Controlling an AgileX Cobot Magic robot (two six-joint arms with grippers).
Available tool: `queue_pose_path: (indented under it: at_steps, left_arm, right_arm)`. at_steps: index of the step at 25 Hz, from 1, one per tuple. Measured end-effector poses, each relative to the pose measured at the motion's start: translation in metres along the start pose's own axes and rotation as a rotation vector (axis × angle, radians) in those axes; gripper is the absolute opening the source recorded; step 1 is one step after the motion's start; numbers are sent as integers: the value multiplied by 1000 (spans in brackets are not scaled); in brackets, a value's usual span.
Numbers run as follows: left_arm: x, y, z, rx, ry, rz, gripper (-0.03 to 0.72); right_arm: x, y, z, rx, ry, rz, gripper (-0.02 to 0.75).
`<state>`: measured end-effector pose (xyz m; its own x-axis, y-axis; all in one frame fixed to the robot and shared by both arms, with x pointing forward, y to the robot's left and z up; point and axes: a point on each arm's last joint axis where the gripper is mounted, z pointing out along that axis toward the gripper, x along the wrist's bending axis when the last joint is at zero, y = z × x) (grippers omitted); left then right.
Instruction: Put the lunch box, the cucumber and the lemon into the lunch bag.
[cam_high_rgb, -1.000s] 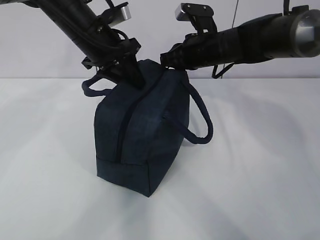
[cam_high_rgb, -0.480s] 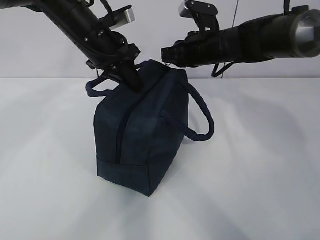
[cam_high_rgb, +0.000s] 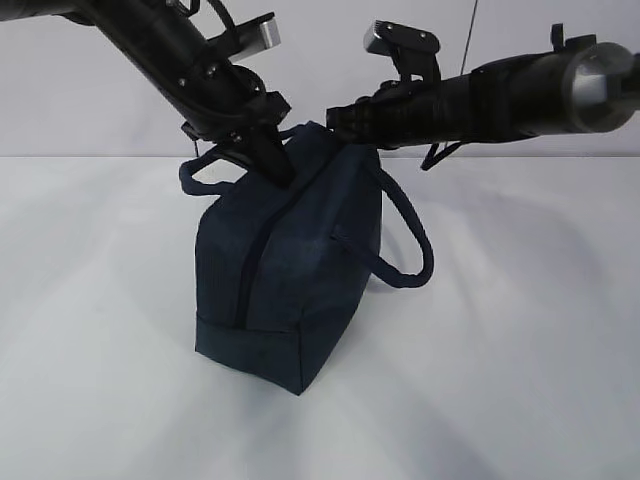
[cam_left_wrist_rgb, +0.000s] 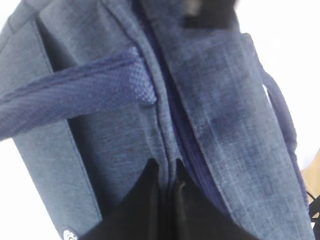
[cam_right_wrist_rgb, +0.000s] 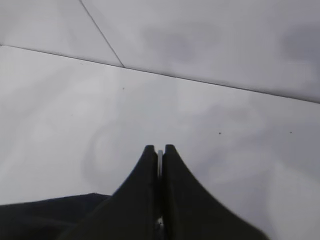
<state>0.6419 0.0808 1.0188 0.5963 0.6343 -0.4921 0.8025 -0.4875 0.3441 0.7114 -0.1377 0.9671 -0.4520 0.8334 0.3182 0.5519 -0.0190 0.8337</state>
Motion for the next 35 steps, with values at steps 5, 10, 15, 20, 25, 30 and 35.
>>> queue_pose_path:
  at_steps: [5,10,15,20,25,30,35]
  left_arm:
    - [-2,0,1,6,4,7,-1]
    - [-2,0,2,7,5,9,-1]
    - [-5,0,4,9,3,16,-1]
    - [-7,1,4,6,3,20,-1]
    - [-12,1,-2,-5,13,34,-1]
    - [-14,1,-3,-6,14,40,-1]
    - [-15,1,-5,-8,15,41,-1]
  right_arm:
    - [-5,-5,5,5,-13,30,-13]
    - [-15,-5,4,-11,-33,81,-13]
    - [-26,-2,0,-32,-36,189,-13]
    - [-33,-12,6,-11,-16,286,-13]
    - [-37,-22,13,6,0,343,-13]
    - [-39,-28,16,20,9,369,-13]
    - [-41,-28,17,19,-5,371,-13]
